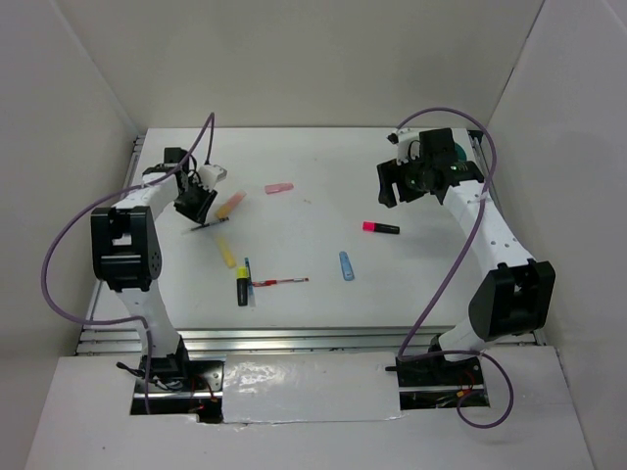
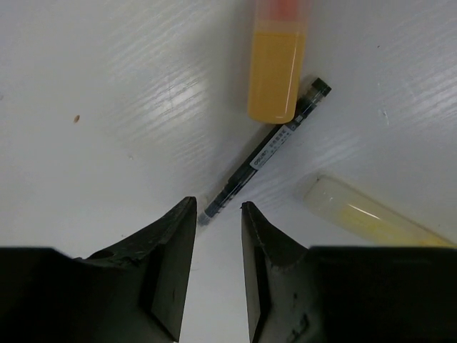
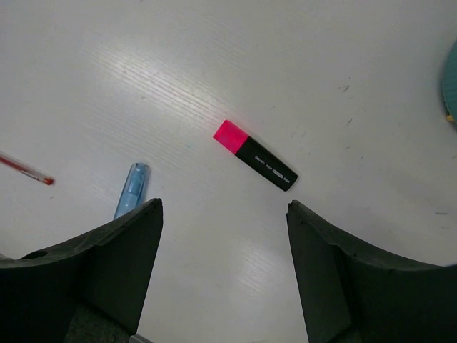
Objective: Sort the stationery into containers
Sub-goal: Pick up the pen from the center of the board.
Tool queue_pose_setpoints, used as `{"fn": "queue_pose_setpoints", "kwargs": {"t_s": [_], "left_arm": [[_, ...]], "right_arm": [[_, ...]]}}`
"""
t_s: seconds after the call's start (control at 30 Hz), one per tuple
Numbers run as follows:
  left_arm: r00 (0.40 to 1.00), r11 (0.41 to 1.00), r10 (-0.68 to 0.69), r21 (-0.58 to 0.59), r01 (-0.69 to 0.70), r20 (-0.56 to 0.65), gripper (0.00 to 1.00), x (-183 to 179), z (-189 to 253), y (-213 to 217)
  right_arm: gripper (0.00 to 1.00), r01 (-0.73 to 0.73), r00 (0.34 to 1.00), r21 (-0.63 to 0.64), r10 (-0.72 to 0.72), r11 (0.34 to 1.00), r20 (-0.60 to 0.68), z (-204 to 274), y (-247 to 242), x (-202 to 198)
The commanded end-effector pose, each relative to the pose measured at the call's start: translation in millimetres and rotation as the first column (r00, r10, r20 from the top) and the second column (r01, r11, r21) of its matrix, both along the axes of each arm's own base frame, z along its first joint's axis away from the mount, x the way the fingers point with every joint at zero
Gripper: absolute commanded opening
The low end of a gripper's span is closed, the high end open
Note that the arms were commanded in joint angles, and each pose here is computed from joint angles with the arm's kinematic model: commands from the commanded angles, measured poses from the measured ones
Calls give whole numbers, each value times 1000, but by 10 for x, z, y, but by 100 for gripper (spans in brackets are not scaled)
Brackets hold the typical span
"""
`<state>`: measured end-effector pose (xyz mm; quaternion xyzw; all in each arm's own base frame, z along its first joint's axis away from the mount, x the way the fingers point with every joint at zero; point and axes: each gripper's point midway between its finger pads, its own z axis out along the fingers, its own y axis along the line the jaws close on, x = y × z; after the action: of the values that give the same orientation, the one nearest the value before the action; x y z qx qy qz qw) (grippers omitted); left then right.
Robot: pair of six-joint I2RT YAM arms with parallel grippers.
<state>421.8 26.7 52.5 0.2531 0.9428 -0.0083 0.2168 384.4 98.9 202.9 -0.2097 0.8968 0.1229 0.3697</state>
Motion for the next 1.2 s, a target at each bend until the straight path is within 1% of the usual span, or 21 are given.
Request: {"fn": "queue_pose_setpoints", "kwargs": {"t_s": [0.0, 0.33, 0.4, 0.5, 0.6, 0.63, 0.67, 0.7, 0.73, 0.77, 0.8, 0.83, 0.87, 0.9, 0.93, 0.97, 1.0, 1.07, 1.1, 1.13, 1.17], "left_arm": [[996, 996, -72, -53, 69, -48, 44, -18, -107, -121], [988, 994, -104, -56, 98, -111, 42, -100, -403, -171], [986, 993, -111, -50, 106, -126, 39, -134, -436, -179], [982, 992, -121, -46, 115, -144, 31, -200, -475, -194], [981, 992, -127, -46, 121, -150, 22, -258, -443, -214], [983, 992, -126, -45, 121, -132, 15, -232, -365, -217], [985, 992, -121, -50, 115, -122, 12, -221, -304, -227], [985, 991, -121, -66, 114, -121, 8, -234, -237, -256], [989, 992, -110, -78, 103, -94, 0, -210, -83, -269], [997, 992, -67, -113, 61, -50, 0, -91, 151, -284], [996, 975, -62, -216, 47, -62, 0, -147, 323, -422], [999, 962, -47, -270, 49, 16, 0, -7, 731, -489], [1000, 939, 6, -345, 0, 16, 0, -5, 951, -556], [1000, 911, 11, -411, -10, 0, 0, -82, 1136, -674], [997, 859, -17, -510, 51, 70, 0, -92, 1549, -875], [999, 814, 22, -581, 7, 44, 0, -153, 1719, -1018], [997, 762, 13, -647, 40, 77, 0, -248, 1979, -1180], [998, 660, 66, -750, -33, 14, 0, -391, 2241, -1440], [995, 628, 101, -775, -68, -5, 0, -521, 2327, -1513], [974, 584, 220, -794, -172, -49, 0, -455, 2421, -1543], [971, 577, 231, -795, -189, -63, 0, -521, 2446, -1659]], "right_arm": [[77, -23, 999, 10, 23, 1000, 22, 115, 42, -39], [76, -36, 999, 14, 36, 999, 19, 161, 82, -23], [76, -39, 999, 18, 39, 999, 27, 212, 97, -24], [76, -49, 998, 24, 48, 999, 43, 312, 137, -43], [76, -71, 995, 31, 69, 997, 66, 437, 192, -71], [75, -86, 993, 36, 82, 996, 89, 532, 219, -93], [75, -93, 991, 40, 89, 995, 103, 587, 233, -107], [75, -103, 988, 39, 97, 994, 122, 648, 239, -118], [74, -111, 982, 40, 103, 993, 160, 775, 242, -155], [74, -131, 974, 41, 120, 991, 192, 864, 274, -176], [74, -151, 965, 27, 141, 988, 223, 932, 271, -194], [75, -172, 946, 15, 161, 985, 282, 1108, 274, -275], [74, -195, 928, 1, 184, 981, 323, 1197, 292, -295], [75, -232, 899, -43, 231, 972, 373, 1290, 322, -332], [74, -250, 862, -69, 254, 966, 438, 1459, 335, -406], [74, -285, 829, -96, 295, 954, 476, 1547, 406, -473], [73, -314, 768, -156, 347, 936, 538, 1710, 428, -582], [72, -358, 678, -227, 419, 906, 604, 1820, 548, -674], [70, -395, 577, -299, 487, 869, 656, 1968, 677, -845], [69, -406, 513, -335, 516, 850, 687, 1974, 778, -876], [68, -409, 428, -402, 562, 819, 708, 2029, 861, -942]]}}
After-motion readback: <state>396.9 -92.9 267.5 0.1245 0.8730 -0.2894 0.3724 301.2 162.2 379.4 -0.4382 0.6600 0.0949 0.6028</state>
